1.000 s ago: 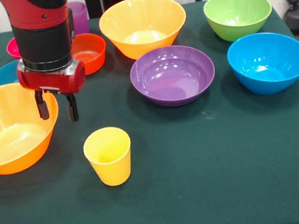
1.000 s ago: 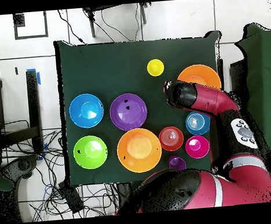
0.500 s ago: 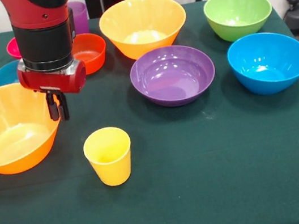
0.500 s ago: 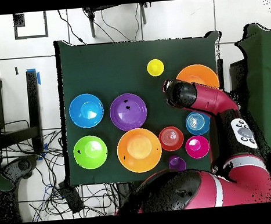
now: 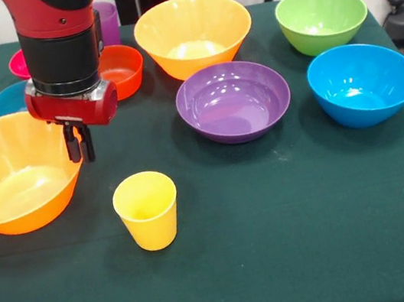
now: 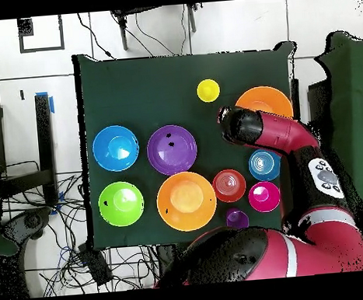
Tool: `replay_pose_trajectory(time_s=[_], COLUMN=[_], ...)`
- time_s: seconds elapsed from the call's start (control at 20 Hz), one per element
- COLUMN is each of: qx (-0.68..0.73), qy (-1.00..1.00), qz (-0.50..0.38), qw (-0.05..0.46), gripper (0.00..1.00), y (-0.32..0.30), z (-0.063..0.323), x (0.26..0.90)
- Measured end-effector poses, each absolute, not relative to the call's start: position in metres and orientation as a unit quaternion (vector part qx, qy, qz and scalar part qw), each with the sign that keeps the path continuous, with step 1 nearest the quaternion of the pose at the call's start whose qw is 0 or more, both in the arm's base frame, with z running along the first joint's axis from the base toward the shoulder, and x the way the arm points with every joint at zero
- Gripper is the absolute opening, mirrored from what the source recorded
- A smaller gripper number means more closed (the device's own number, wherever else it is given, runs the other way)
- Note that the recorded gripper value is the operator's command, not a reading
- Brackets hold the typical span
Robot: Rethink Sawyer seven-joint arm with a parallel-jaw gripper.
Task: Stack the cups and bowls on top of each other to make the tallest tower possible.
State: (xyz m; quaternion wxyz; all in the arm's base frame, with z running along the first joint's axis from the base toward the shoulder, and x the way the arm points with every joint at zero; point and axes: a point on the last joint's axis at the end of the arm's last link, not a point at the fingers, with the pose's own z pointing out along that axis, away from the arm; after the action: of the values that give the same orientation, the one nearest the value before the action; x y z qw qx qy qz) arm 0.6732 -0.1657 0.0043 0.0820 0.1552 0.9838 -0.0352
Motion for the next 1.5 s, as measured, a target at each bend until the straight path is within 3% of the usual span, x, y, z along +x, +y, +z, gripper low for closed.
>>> replay_pose_trajectory(time_s=[0.35, 1.05, 1.5], qx=[0.155, 0.144, 0.145], qy=[0.984, 0.982, 0.983], qz=[-0.036, -0.062, -0.065], qw=[0.085, 0.104, 0.093], gripper=[0.00, 0.00, 0.00], y=[-0.166, -0.169, -0.170], z=[0.008, 0.061, 0.064], x=[0.675, 0.689, 0.685])
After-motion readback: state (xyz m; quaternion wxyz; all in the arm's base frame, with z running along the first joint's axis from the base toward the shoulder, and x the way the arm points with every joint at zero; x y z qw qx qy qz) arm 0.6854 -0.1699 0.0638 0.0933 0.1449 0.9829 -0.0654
